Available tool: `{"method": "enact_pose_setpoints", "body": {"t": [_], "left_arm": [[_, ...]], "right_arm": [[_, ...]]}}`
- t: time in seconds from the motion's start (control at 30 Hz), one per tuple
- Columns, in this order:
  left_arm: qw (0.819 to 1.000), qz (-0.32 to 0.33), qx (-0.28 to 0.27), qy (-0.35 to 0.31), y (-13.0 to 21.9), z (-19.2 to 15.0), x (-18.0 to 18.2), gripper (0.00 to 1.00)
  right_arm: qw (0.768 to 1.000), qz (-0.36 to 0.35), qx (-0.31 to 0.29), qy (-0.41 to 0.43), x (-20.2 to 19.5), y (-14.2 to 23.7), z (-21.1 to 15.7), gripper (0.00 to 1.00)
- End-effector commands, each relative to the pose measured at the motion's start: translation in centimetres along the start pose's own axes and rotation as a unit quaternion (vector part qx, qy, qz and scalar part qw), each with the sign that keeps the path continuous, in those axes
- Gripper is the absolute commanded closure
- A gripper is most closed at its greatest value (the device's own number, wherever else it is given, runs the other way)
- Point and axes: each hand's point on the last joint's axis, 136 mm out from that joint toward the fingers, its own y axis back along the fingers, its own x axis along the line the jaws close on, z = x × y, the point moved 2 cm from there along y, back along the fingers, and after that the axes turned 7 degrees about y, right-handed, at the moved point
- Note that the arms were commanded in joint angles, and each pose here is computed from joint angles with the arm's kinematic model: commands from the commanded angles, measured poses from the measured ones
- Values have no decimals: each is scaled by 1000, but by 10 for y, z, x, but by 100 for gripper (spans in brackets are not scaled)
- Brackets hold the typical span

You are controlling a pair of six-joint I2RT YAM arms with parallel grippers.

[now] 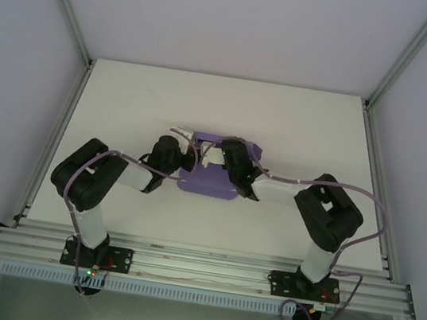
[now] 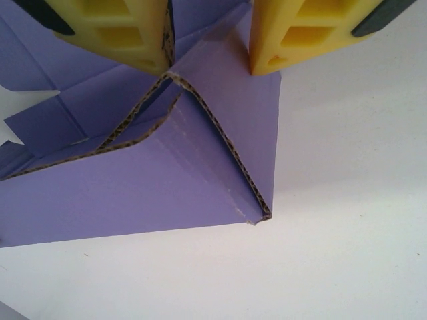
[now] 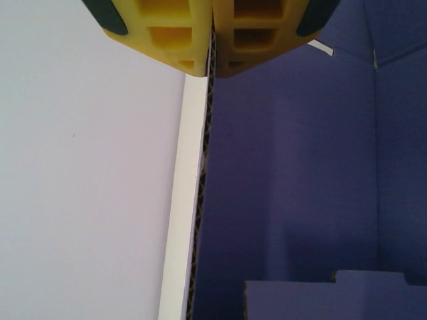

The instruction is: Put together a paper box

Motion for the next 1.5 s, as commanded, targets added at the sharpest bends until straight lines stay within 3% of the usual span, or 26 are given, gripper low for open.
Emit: {"method": "enact_pose_setpoints", "body": {"t": [0.0, 0.27, 0.4, 0.5, 0.63, 0.7, 0.73, 0.8, 0.97, 1.07, 1.13, 1.23, 1.37, 1.47], "left_arm": [[999, -5, -49, 3, -7, 26, -5, 68], [998, -12, -67, -1, -16, 32, -9, 70], [998, -4, -57, -14, -23, 32, -13, 77], [998, 18, -53, -33, -21, 32, -14, 90], [996, 40, -63, -39, -17, 33, -10, 99], [996, 39, -65, -40, -16, 31, -9, 100], [997, 33, -63, -41, -15, 30, -11, 100], [997, 24, -58, -43, -12, 28, -13, 100], [997, 5, -54, -60, -1, 20, -17, 100], [996, 2, -51, -70, 3, 16, -18, 100], [996, -13, -46, -75, 7, 14, -22, 100], [995, -44, -28, -82, 6, 5, -31, 100], [995, -50, -9, -90, 3, -3, -37, 100], [995, -49, -7, -91, 3, -6, -38, 100]], "right_arm": [[994, 70, -10, 86, 59, -3, 6, 100], [993, 75, 7, 96, 72, -12, 8, 100], [994, 71, 6, 81, 68, -13, 10, 100], [996, 72, -1, 61, 61, -8, 11, 99], [998, 54, -10, -20, 33, 5, 11, 63], [995, 42, -16, -86, 10, 15, 10, 51], [992, 39, -23, -122, -1, 23, 10, 37], [983, 46, -41, -175, -16, 39, 8, 1], [941, 111, -128, -292, -40, 79, 12, 0], [893, 158, -138, -398, -50, 92, -3, 0], [862, 139, -141, -466, -59, 92, -19, 0], [784, 138, -160, -584, -82, 82, -37, 0], [717, 258, -134, -634, -82, 60, -27, 0], [704, 352, -123, -604, -61, 46, -9, 1]]}}
